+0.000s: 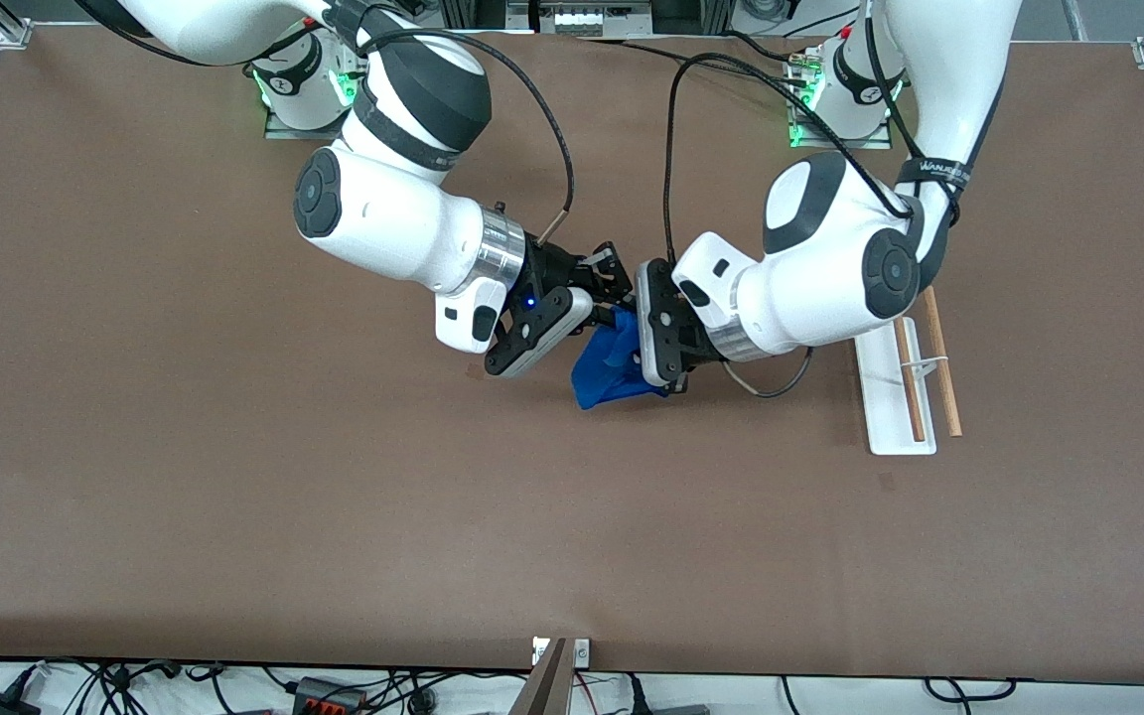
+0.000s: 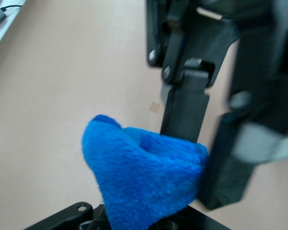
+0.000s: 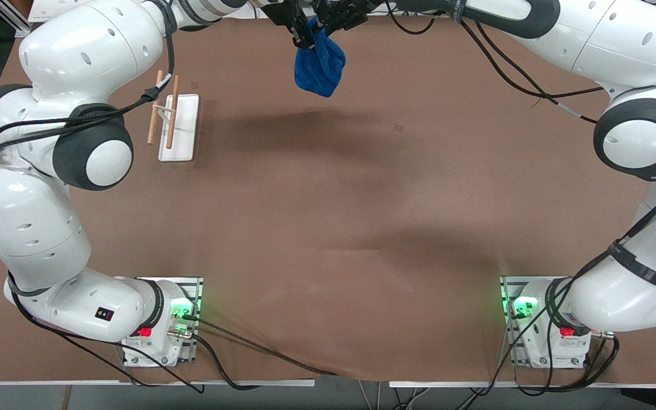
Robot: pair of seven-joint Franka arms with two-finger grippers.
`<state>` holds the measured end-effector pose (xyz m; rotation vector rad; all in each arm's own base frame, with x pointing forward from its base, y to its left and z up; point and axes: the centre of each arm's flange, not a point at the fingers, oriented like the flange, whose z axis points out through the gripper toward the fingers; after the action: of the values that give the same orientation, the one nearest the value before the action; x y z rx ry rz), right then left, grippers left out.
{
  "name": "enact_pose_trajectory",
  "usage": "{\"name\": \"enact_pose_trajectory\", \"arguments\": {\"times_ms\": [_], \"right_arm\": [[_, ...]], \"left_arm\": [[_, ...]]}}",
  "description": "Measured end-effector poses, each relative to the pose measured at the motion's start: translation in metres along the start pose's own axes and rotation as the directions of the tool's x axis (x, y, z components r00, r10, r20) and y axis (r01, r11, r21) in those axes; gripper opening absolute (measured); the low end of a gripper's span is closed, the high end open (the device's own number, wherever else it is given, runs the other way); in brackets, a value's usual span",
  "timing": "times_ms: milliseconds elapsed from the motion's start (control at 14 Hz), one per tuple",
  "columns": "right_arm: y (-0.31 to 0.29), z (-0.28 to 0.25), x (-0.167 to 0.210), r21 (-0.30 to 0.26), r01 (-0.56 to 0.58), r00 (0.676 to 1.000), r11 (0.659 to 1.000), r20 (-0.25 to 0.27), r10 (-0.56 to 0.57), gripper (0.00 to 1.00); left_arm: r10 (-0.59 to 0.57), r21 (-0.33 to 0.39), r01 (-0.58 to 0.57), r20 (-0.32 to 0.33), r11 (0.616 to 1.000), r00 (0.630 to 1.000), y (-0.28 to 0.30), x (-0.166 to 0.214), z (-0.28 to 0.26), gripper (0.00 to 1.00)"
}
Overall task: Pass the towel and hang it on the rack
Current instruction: 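Grasp the towel with the left gripper beside the right gripper, then open the right gripper and withdraw while the left gripper carries towel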
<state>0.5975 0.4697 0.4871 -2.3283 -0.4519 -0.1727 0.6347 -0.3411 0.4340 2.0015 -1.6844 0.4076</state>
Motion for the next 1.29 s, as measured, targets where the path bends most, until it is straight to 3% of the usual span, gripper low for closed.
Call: {"name": "enact_pose_trajectory", "arguments": {"times_ms": [215,430,573,717,1003,1147,1290], "right_arm": [[0.001,-0.003,0.001,-0.001,-0.001,1.0,1.0,-0.007,0.001,0.72],[0.022,-0.018,0.01,-0.015,-0.026,0.999,1.0,-0.023,0.025,1.0],[0.063,-0.04,0.018,-0.056,-0.066,0.998,0.996,0.001,0.066,1.0],[0.115,-0.068,0.019,-0.16,-0.079,0.994,0.984,0.056,0.089,1.0],[0.186,-0.101,0.005,-0.359,-0.068,0.971,0.931,0.191,0.145,1.0],[0.21,-0.116,-0.003,-0.462,-0.039,0.954,0.886,0.245,0.17,1.0],[0.224,-0.133,-0.013,-0.59,-0.03,0.934,0.807,0.27,0.233,1.0]], "left_arm": [[0.003,0.021,-0.002,-0.006,1.0,1.0,-0.016,-0.018,-0.019,0.04],[-0.033,-0.015,0.033,0.039,0.999,0.999,-0.028,-0.055,-0.057,0.04],[-0.114,-0.021,0.118,0.114,0.993,0.987,-0.033,-0.094,-0.104,0.04],[-0.235,-0.005,0.241,0.196,0.971,0.952,-0.031,-0.136,-0.156,0.04],[-0.359,0.044,0.368,0.355,0.929,0.863,-0.018,-0.199,-0.216,0.04],[-0.476,0.087,0.486,0.405,0.87,0.781,-0.004,-0.218,-0.233,0.04],[-0.57,0.148,0.567,0.424,0.81,0.704,0.013,-0.233,-0.245,0.04]]}}
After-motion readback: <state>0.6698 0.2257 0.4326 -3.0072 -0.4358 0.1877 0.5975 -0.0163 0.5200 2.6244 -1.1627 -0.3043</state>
